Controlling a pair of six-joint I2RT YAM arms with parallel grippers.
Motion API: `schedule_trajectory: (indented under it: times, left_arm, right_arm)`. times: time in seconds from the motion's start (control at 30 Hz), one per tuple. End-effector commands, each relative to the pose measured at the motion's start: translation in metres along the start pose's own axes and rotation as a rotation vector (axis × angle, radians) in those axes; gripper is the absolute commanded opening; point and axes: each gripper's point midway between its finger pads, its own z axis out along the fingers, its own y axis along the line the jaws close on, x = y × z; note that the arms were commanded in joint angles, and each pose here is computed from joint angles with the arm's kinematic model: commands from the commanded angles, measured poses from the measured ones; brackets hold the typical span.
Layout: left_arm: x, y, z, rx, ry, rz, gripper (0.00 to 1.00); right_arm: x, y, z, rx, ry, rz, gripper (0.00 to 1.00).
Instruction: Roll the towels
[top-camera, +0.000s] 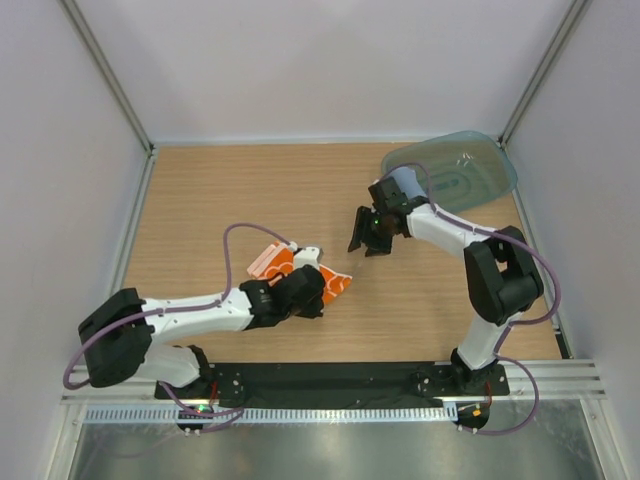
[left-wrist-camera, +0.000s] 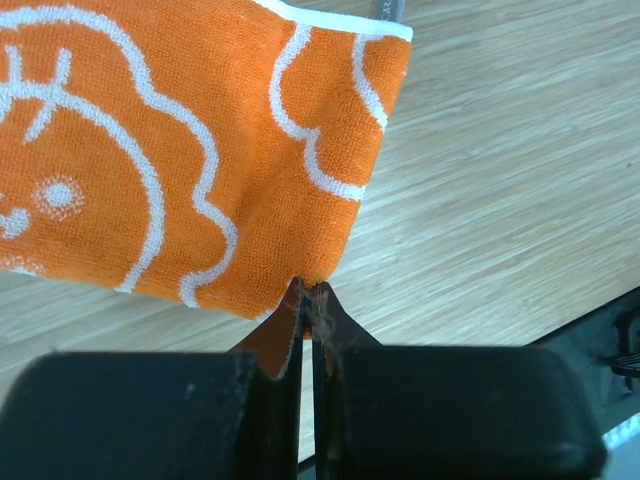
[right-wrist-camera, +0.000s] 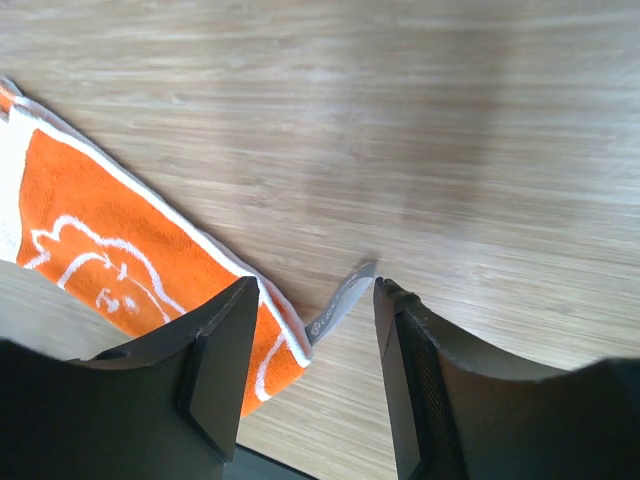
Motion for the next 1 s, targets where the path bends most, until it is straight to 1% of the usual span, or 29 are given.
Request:
schedule_trajectory:
  times: [0.0,0.1,0.2,0.23,0.3,0.33,0.43,0.5,0.57,0.6,0.8,0.97]
  left_arm:
    - [-0.011,-0.008,-0.007,0.039,-0.037,-0.107,0.00]
    - [-0.014,-0.005,-0.008,0.039,-0.045,-0.158,0.00]
    - [-0.018,-0.003,-0.011,0.052,-0.056,-0.234,0.00]
    - [-0.024,0.001,-0.011,0.045,-0.066,-0.292,0.00]
    - [-0.018,0.011,-0.010,0.021,-0.029,-0.354,0.00]
    - [-0.021,0.020,-0.008,0.008,-0.027,-0.395,0.00]
    - [-0.015,0.033,-0.003,-0.009,0.021,-0.499,0.00]
    - [-0.013,0.038,0.000,-0.018,0.039,-0.522,0.00]
    - [-0.011,0.045,0.003,-0.037,0.060,-0.546,0.00]
    - [-0.007,0.049,0.004,-0.055,0.071,-0.553,0.00]
    - [0.003,0.062,0.010,-0.118,0.130,-0.583,0.00]
    - [0.014,0.073,0.011,-0.186,0.167,-0.607,0.00]
  right_arm:
    - [-0.023,-0.010,-0.021,0.097,-0.055,-0.055,0.57]
    - [-0.034,-0.008,-0.036,0.098,-0.095,-0.053,0.58]
    - [-0.035,-0.001,-0.051,0.066,-0.119,-0.058,0.58]
    - [-0.034,0.001,-0.053,0.057,-0.122,-0.058,0.58]
    - [-0.030,0.005,-0.062,0.026,-0.129,-0.058,0.58]
    - [-0.028,0.007,-0.063,0.013,-0.127,-0.058,0.57]
    - [-0.017,0.021,-0.069,-0.108,-0.126,-0.076,0.56]
    - [-0.009,0.036,-0.077,-0.205,-0.109,-0.076,0.56]
    - [-0.001,0.044,-0.075,-0.272,-0.094,-0.082,0.54]
    - [0.006,0.052,-0.077,-0.322,-0.066,-0.081,0.53]
    - [0.033,0.079,-0.065,-0.462,-0.008,-0.110,0.44]
    - [0.055,0.102,-0.050,-0.529,0.045,-0.146,0.42]
